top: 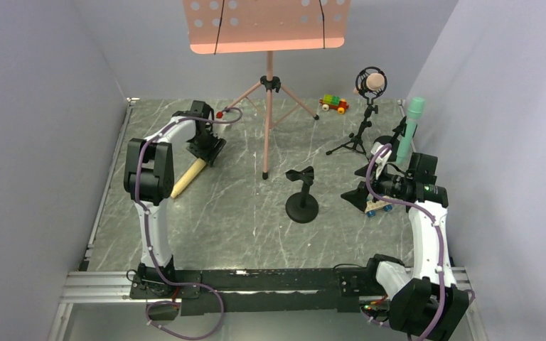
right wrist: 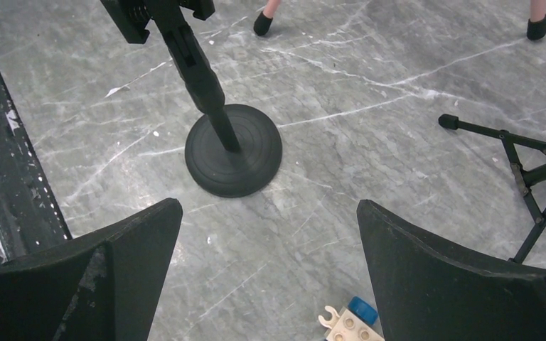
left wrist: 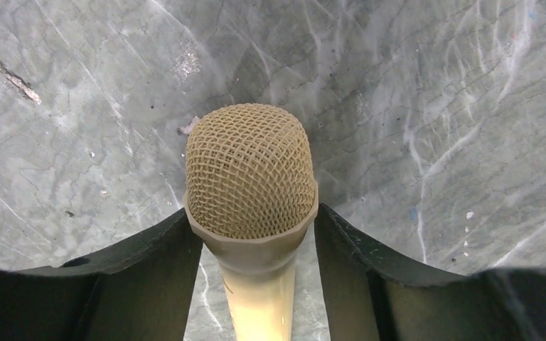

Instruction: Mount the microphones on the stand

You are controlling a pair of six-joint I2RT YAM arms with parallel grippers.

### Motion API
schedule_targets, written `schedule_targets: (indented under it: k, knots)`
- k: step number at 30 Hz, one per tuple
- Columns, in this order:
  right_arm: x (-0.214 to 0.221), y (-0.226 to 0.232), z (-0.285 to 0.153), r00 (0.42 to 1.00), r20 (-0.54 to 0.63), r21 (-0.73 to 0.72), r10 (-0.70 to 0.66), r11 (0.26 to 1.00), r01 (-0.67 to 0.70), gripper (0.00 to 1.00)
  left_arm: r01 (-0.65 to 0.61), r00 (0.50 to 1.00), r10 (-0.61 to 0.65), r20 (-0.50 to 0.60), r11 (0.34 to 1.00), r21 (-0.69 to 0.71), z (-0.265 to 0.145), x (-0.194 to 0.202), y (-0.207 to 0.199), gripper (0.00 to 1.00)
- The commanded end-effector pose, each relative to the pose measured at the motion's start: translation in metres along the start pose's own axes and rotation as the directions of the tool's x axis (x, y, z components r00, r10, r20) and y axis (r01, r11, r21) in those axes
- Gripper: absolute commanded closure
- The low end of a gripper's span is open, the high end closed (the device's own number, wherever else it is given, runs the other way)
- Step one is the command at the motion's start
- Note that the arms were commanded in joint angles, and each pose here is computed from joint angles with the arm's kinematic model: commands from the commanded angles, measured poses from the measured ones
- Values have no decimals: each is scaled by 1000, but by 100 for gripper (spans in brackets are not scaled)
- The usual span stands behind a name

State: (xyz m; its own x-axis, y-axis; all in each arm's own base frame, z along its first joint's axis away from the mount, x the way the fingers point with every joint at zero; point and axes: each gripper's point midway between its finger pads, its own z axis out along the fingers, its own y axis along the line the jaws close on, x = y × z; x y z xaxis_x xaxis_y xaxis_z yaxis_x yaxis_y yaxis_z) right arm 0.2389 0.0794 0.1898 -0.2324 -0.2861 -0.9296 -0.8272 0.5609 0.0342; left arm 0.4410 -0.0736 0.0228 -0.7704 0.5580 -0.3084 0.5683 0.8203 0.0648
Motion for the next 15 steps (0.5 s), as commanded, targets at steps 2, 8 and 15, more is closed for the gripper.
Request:
schedule_targets:
  k: [2,8,15]
  knots:
    - [-15,5,-3,998,51,-34,-28,999,29,0,2,1000,-2,-12,1000,-27,3,-1,6,43]
    - [-15,4,-4,998,52,-32,-27,999,29,0,6,1000,-7,-13,1000,-24,4,2,2,65]
    - [-15,4,-6,998,54,-29,-29,999,30,0,52,988,-52,148,999,5,-35,-19,-10,84]
